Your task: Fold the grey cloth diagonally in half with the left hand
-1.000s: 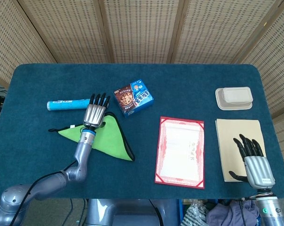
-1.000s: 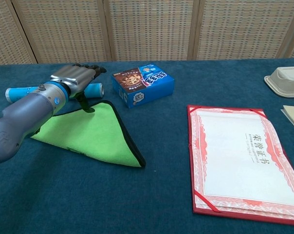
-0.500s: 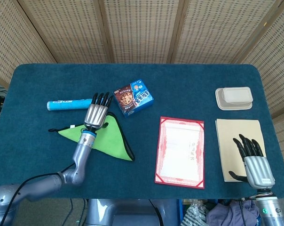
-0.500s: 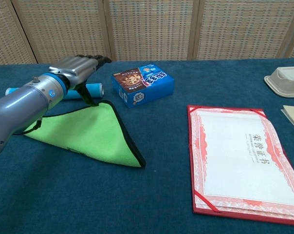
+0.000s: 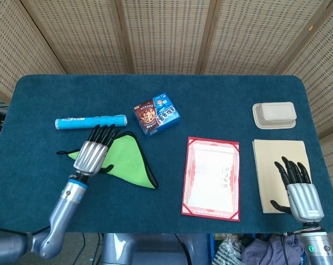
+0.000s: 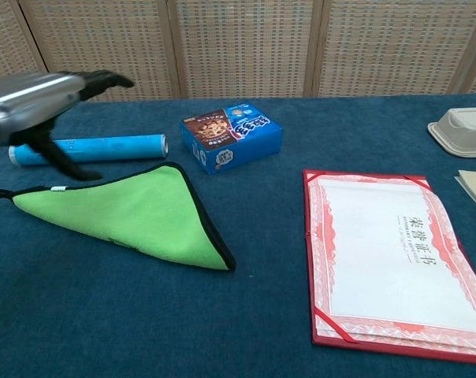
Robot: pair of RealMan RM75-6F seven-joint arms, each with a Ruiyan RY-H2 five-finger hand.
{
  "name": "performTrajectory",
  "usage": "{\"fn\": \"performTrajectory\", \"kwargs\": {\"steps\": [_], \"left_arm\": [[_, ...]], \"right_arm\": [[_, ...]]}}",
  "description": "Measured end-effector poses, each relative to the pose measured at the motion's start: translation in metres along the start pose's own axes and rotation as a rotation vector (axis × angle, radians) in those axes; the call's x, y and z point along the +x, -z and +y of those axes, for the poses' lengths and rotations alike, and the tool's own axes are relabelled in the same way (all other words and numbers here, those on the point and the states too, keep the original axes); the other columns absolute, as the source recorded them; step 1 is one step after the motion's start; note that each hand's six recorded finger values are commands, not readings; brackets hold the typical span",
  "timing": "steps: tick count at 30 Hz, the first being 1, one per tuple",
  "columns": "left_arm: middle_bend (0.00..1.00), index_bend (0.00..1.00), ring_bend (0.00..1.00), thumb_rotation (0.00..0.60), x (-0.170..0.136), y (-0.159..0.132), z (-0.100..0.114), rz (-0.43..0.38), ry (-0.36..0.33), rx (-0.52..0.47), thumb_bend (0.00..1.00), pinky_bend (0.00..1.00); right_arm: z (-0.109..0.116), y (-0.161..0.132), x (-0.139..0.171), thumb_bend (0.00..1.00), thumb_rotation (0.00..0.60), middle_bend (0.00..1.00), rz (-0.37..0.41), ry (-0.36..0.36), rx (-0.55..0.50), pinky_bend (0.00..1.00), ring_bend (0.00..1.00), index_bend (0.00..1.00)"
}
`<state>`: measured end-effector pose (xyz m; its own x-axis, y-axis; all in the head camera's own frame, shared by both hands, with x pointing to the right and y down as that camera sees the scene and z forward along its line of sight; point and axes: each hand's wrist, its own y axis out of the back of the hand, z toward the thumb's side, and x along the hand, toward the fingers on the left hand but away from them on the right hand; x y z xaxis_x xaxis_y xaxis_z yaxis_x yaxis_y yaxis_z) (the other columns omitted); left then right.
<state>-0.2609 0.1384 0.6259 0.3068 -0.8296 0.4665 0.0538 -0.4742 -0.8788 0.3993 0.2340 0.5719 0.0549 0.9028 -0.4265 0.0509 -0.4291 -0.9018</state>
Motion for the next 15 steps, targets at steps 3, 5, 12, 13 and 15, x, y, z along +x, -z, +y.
{"fn": "performTrajectory", "kwargs": {"steps": [3,5,12,13,15], "left_arm": [[0.0,0.0,0.0,0.6,-0.043,0.017,-0.017,0.024,0.048,0.047,0.19,0.0],[0.0,0.0,0.0,0.6,-0.067,0.026,-0.025,0.044,0.075,0.063,0.19,0.0],[0.0,0.0,0.0,0.6,-0.119,0.051,-0.028,0.107,0.07,0.101,0.19,0.0],[0.0,0.0,0.0,0.6,-0.121,0.052,-0.028,0.107,0.066,0.097,0.19,0.0],[0.0,0.0,0.0,0.6,-0.126,0.057,-0.027,0.118,0.063,0.083,0.19,0.0]], "right_arm": [[0.001,-0.002,0.001,0.0,0.6,0.0,-0.001,0.001,0.016,0.0,0.0,0.0],[0.002,-0.003,0.001,0.0,0.6,0.0,-0.002,0.006,0.023,0.0,0.0,0.0],[0.007,-0.002,0.003,0.0,0.6,0.0,-0.011,0.029,0.018,0.0,0.0,0.0],[0.008,-0.001,0.003,0.0,0.6,0.0,-0.014,0.03,0.018,0.0,0.0,0.0],[0.007,0.0,0.003,0.0,0.6,0.0,-0.017,0.028,0.019,0.0,0.0,0.0]]}}
